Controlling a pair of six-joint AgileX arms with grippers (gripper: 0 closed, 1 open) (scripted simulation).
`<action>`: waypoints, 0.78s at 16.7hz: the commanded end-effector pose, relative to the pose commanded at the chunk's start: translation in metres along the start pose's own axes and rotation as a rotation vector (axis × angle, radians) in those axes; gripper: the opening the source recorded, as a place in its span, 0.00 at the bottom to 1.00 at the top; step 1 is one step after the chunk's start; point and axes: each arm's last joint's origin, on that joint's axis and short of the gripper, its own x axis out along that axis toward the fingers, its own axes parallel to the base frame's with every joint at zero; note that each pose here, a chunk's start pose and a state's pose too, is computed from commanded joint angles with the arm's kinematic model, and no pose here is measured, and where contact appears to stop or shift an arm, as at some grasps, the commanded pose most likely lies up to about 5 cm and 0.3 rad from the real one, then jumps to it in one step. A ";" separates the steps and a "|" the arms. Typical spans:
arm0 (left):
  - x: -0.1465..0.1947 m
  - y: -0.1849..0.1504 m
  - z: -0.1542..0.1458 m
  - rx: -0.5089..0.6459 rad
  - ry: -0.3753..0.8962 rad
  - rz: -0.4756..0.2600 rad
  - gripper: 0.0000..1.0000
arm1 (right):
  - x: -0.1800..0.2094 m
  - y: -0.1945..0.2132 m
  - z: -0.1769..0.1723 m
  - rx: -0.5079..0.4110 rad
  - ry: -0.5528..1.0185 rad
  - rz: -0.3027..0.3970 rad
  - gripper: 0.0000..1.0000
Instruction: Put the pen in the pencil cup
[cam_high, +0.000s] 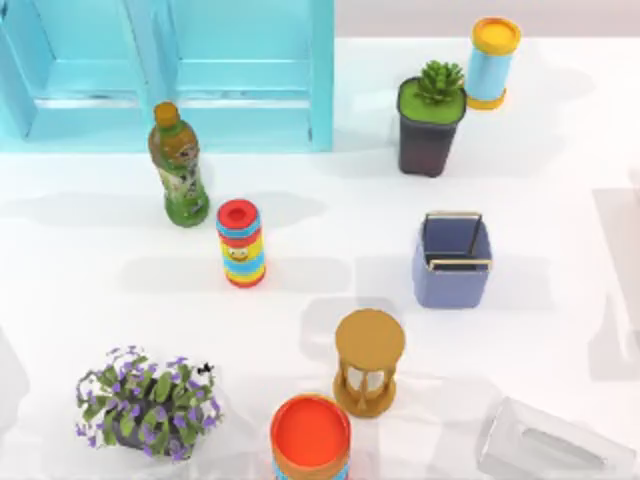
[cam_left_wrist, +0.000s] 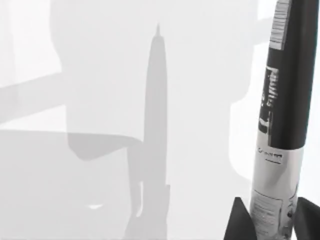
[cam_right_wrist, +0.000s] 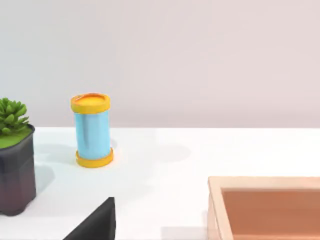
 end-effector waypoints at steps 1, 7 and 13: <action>-0.017 0.003 -0.007 -0.009 0.017 0.007 0.00 | 0.000 0.000 0.000 0.000 0.000 0.000 1.00; -0.099 0.010 -0.050 0.020 -0.006 -0.013 0.00 | 0.000 0.000 0.000 0.000 0.000 0.000 1.00; -0.104 0.011 -0.054 0.028 -0.008 -0.014 0.00 | 0.000 0.000 0.000 0.000 0.000 0.000 1.00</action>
